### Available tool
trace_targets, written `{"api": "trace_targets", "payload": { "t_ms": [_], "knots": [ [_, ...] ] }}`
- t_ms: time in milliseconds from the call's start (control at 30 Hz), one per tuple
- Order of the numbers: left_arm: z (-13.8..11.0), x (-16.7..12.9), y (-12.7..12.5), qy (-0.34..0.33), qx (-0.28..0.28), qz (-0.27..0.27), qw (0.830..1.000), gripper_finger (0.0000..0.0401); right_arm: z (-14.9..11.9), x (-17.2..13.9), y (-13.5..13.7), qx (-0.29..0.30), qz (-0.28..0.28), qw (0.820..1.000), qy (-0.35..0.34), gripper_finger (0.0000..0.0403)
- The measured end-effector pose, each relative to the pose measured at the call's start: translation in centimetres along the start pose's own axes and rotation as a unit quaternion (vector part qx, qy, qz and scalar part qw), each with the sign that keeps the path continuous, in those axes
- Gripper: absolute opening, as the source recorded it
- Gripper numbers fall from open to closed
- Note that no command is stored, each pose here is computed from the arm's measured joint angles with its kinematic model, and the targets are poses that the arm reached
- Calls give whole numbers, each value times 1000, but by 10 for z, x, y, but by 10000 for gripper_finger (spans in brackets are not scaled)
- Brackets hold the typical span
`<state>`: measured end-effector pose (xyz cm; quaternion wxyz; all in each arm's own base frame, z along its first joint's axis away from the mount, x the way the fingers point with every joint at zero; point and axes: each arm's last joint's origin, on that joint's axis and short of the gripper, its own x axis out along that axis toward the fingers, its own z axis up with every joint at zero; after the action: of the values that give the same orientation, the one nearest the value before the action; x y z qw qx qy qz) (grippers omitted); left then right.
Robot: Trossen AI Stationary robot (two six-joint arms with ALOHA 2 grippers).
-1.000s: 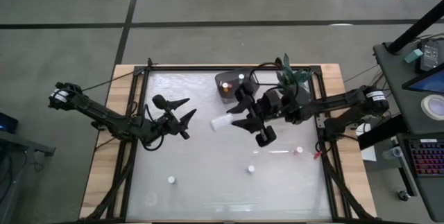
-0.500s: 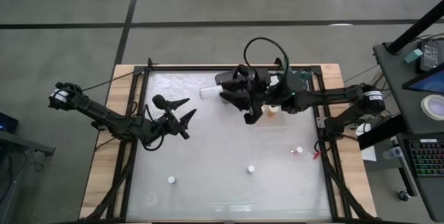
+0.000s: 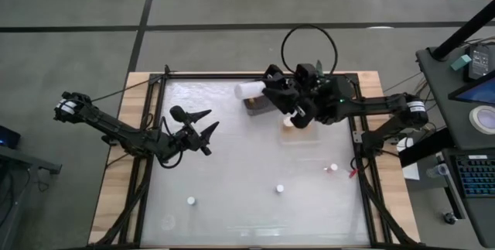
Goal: Pick and place medicine bottles into bin by pill shape (circle, oval)
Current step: Put the small white pill bottle into the black bin
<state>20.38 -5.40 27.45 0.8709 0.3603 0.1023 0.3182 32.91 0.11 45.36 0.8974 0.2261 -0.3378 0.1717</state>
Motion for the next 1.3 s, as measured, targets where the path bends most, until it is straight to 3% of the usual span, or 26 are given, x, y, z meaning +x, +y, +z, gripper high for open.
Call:
{"api": "trace_targets", "payload": {
  "t_ms": [233, 333, 400, 467, 633, 833, 1033, 1300],
  "knots": [
    [0, 0, 0, 0, 1, 0, 1000, 219, -2, 0, -3, -3, -6, 1000, 21, 137],
    [0, 0, 0, 1, 2, -1, 1000, 219, -6, 2, -14, -39, -93, 992, 79, 137],
    [0, 0, 0, 1, 2, -1, 1000, 219, -6, 3, -23, -88, -176, 973, 124, 137],
    [0, 0, 0, 1, 2, -1, 1000, 219, -2, 5, -31, -144, -252, 943, 165, 137],
    [0, 0, 0, 1, 2, -1, 1000, 219, 14, 4, -56, -241, -415, 836, 266, 137],
    [0, 0, 0, 1, 5, -1, 1000, 219, 15, -7, -108, -232, -507, 732, 391, 137],
    [0, 0, 0, 0, 5, -1, 1000, 219, 3, -31, -167, -160, -552, 635, 516, 137],
    [0, 0, 0, 1, 5, -1, 1000, 219, -48, -67, -216, -95, -538, 561, 622, 137]
  ]
}}
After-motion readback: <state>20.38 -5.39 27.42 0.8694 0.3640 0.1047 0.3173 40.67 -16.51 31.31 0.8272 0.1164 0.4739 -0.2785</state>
